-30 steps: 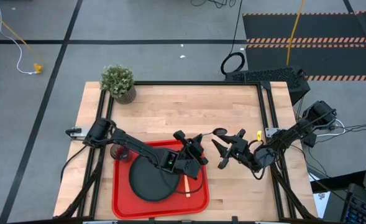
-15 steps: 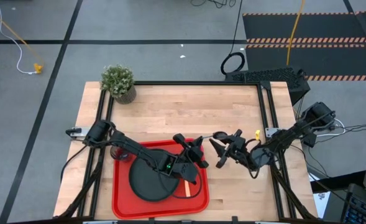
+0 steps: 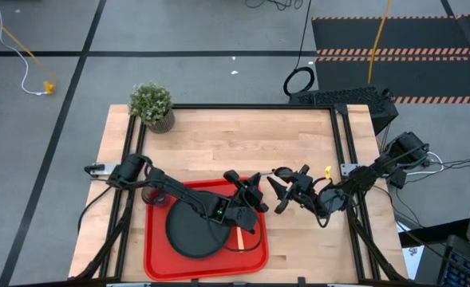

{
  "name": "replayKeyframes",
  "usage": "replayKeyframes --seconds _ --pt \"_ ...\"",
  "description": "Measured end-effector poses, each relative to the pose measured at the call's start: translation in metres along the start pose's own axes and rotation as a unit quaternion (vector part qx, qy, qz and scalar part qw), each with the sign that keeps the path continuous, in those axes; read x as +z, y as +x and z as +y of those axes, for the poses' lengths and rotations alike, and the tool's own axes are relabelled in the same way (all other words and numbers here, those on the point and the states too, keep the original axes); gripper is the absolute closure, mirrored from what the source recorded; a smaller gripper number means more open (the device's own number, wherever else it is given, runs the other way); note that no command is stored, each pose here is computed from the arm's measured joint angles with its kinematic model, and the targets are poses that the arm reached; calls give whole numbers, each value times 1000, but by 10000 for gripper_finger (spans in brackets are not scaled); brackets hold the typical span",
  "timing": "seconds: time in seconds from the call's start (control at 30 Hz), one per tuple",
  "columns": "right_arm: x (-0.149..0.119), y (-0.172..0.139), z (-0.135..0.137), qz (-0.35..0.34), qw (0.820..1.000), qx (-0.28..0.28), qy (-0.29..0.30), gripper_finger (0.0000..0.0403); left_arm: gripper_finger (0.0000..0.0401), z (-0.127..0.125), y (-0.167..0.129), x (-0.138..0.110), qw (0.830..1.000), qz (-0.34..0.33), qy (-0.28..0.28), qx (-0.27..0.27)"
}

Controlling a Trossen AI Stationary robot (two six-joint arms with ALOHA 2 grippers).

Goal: Pick and place plate/cup/fork/spoon on tray
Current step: Put the blue spoon on the red serving tray on the right side of the orange fork

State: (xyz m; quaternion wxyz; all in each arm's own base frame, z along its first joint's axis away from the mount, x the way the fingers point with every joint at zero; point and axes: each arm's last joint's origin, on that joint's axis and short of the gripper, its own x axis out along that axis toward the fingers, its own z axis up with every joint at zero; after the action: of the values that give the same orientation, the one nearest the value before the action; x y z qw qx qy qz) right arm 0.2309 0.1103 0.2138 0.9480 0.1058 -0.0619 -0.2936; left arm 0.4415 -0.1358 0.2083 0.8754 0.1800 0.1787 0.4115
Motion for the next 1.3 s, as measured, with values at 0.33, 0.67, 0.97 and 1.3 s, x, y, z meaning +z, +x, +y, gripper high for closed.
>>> replayKeyframes --seconds 0.33,0.67,0.97,1.3 --pt "1 0 0 -2 1000 1 -20 261 391 -4 4 -3 1000 -2 -9 -8" --pt "2 0 0 -5 1000 1 -15 265 391 -8 6 -9 1000 1 -16 1" --pt "2 0 0 -5 1000 2 -17 343 391 -8 6 -7 1000 -2 -26 0" --pt "2 -1 0 -4 1000 2 -15 395 376 -11 4 -7 999 -3 -23 -32"
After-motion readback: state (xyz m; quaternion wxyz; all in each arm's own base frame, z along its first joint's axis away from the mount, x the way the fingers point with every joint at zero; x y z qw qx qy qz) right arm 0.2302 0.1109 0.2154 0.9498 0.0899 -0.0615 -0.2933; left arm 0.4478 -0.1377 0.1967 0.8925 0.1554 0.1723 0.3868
